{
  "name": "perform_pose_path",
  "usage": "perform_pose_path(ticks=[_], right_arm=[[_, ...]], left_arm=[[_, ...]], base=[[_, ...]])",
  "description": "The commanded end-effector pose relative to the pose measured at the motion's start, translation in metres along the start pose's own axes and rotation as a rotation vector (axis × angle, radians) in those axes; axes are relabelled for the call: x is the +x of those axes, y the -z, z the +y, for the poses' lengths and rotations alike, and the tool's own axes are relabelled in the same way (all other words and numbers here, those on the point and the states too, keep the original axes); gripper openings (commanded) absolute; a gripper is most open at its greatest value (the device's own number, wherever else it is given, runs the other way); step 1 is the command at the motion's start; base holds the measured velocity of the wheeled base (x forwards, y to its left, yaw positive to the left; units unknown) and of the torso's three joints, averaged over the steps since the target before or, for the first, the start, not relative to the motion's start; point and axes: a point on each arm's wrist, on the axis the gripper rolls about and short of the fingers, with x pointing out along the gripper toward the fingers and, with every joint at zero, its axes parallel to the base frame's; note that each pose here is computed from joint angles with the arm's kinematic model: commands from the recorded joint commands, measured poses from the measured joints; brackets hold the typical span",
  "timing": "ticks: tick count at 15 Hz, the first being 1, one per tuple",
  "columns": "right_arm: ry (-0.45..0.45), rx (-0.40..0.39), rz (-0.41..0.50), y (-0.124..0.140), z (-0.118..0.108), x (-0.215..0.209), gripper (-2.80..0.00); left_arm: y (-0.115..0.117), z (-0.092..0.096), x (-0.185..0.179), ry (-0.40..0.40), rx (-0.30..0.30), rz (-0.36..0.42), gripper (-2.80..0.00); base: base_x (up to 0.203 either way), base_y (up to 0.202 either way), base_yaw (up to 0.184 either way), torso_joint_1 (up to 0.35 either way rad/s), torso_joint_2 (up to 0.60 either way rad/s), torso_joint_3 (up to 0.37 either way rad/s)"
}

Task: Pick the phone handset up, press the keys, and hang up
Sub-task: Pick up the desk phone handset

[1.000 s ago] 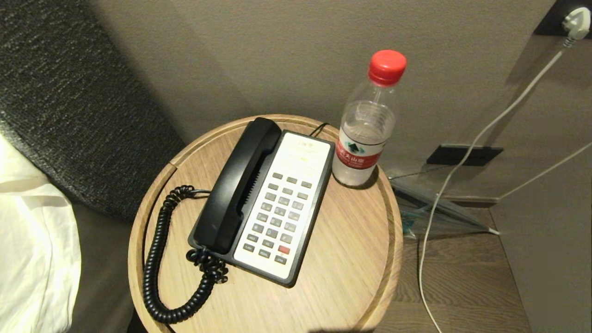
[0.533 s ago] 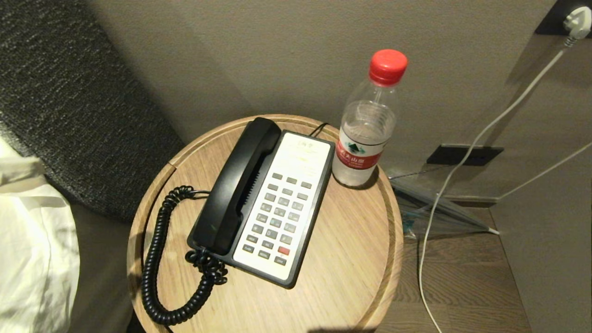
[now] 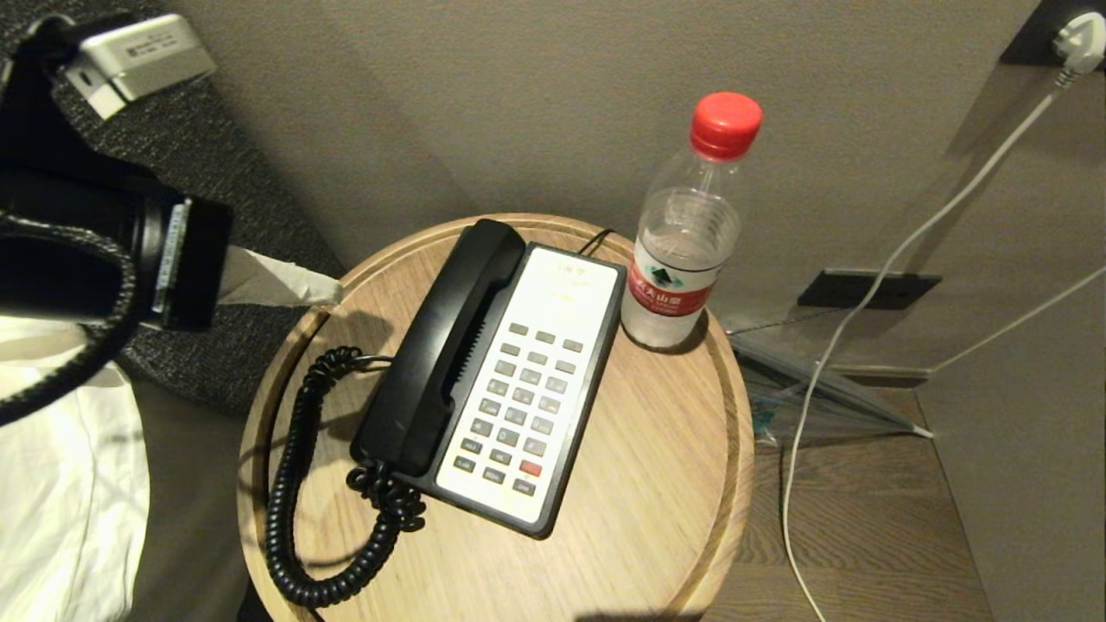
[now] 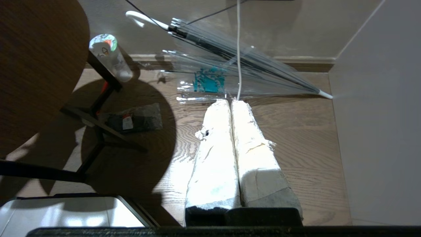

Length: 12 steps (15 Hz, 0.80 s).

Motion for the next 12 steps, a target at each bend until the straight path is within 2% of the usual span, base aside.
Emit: perform_pose_path(ticks=[1,2,6,9,12], right_arm=[[0.000,0.000,0.002,0.000,0.000,0.000,-2.80],[0.000,0.000,0.002,0.000,0.000,0.000,-2.80],[0.000,0.000,0.002,0.000,0.000,0.000,-2.80],[0.000,0.000,0.002,0.000,0.000,0.000,-2.80],[0.000,0.000,0.002,0.000,0.000,0.000,-2.80]], left_arm=[[-0.002,-0.009,0.019,-0.010,0.026,0.045,-2.80],[-0.001,-0.014,0.020,-0.014,0.042,0.044,0.00],[0.001,-0.027,0.024,-0.033,0.092,0.055,0.00],[0.003,-0.035,0.036,-0.130,0.135,0.068,0.00],[0.004,-0.037,0.044,-0.157,0.168,0.081,0.00]], base=[[0.000,0.000,0.000,0.000,0.00,0.000],[0.000,0.000,0.000,0.000,0.00,0.000],[0.000,0.000,0.000,0.000,0.00,0.000],[0.000,0.000,0.000,0.000,0.00,0.000],[0.000,0.000,0.000,0.000,0.00,0.000]])
